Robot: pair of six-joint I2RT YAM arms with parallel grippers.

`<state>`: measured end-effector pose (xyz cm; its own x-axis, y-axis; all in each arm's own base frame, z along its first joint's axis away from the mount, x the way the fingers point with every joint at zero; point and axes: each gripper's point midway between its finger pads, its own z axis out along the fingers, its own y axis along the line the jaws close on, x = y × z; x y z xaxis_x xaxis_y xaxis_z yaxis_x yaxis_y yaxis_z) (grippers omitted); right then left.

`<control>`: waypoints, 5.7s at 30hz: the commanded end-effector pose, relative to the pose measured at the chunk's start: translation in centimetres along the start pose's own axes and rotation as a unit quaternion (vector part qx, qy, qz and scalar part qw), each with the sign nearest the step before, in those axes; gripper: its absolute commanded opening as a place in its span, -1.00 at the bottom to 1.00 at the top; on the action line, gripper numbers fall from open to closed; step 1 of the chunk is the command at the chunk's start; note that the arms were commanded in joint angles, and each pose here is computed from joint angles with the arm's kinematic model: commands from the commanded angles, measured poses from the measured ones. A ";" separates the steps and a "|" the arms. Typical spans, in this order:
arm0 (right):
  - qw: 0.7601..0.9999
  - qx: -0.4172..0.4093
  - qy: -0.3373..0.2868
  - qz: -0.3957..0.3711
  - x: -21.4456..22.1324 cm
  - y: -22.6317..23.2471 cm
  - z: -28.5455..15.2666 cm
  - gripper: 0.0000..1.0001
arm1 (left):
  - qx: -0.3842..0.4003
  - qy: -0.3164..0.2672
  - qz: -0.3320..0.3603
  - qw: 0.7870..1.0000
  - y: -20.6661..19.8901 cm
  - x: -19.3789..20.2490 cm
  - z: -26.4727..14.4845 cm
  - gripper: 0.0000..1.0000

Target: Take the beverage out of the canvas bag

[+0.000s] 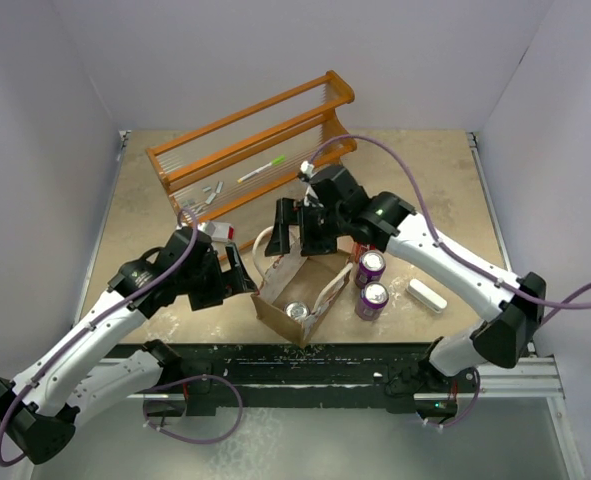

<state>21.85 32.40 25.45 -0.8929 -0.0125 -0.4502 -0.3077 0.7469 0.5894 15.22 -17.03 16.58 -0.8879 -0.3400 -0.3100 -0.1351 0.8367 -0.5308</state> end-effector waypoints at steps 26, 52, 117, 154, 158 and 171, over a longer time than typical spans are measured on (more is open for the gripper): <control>0.983 0.140 0.122 0.006 10.3 -3.7 5.3 0.99 | 0.043 0.022 -0.027 0.998 0.2 2.4 -1.9 0.98; 0.956 0.235 0.161 -0.067 14.6 -5.8 3.8 0.92 | 0.046 0.025 -0.023 0.998 0.1 2.5 -1.5 0.98; 0.997 0.046 0.064 -0.012 5.2 0.1 2.3 -0.75 | 0.044 0.038 -0.008 0.998 -1.2 1.7 -0.1 0.98; 0.918 0.248 -0.307 -0.028 -7.0 -6.7 -17.1 -1.00 | 0.021 0.047 0.035 0.998 -1.3 0.7 1.9 0.98; 0.899 0.331 -0.284 -0.023 -7.4 -11.1 -17.5 -1.00 | 0.015 0.042 0.038 0.998 -1.8 0.0 2.1 0.98; 0.889 0.411 -0.189 0.073 -5.7 -23.8 -15.1 -1.00 | 0.001 0.039 0.046 0.998 -2.5 -1.1 2.3 0.98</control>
<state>27.62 4.76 24.20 -0.7114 0.2129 -0.6698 0.3106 0.9501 -0.0279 16.93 -19.58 15.28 -0.9390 -0.2301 -0.2558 -0.0767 0.8648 -0.4963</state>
